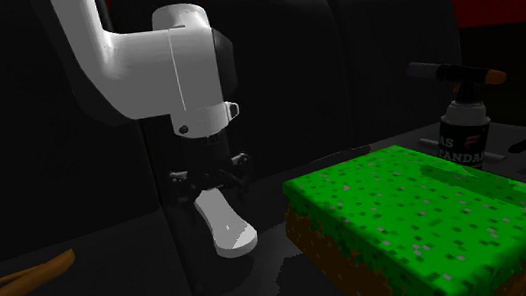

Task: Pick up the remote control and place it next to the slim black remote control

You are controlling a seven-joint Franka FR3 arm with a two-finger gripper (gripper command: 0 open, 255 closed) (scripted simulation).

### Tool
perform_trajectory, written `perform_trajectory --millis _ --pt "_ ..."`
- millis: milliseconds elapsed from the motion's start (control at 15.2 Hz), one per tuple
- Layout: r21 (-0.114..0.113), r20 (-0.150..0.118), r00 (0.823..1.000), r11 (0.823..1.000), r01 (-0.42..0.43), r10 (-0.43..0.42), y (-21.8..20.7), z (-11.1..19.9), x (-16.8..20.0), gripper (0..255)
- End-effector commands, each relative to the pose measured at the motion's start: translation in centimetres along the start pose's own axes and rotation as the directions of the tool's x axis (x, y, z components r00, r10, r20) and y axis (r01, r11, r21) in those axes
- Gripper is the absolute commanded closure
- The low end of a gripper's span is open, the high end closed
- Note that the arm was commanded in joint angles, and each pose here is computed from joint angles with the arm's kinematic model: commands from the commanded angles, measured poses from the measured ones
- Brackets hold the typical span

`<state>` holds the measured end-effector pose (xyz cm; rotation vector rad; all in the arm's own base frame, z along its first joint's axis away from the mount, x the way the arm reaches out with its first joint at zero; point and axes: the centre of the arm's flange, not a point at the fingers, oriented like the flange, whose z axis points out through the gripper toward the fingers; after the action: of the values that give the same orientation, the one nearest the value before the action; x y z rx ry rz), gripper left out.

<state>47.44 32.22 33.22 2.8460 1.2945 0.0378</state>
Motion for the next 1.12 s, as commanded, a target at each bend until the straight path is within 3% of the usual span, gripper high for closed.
perform_trajectory --millis 0,330,396,1056 --pt "0.0 -0.001 1.0 1.0 0.0 0.0 0.0 0.19 -0.1 0" --pt "0.0 0.0 1.0 1.0 0.0 0.0 0.0 0.18 -0.1 0" --pt "0.0 0.0 1.0 1.0 0.0 0.0 0.0 0.18 -0.1 255" --pt "0.0 -0.001 1.0 1.0 0.0 0.0 0.01 -0.34 -0.1 255"
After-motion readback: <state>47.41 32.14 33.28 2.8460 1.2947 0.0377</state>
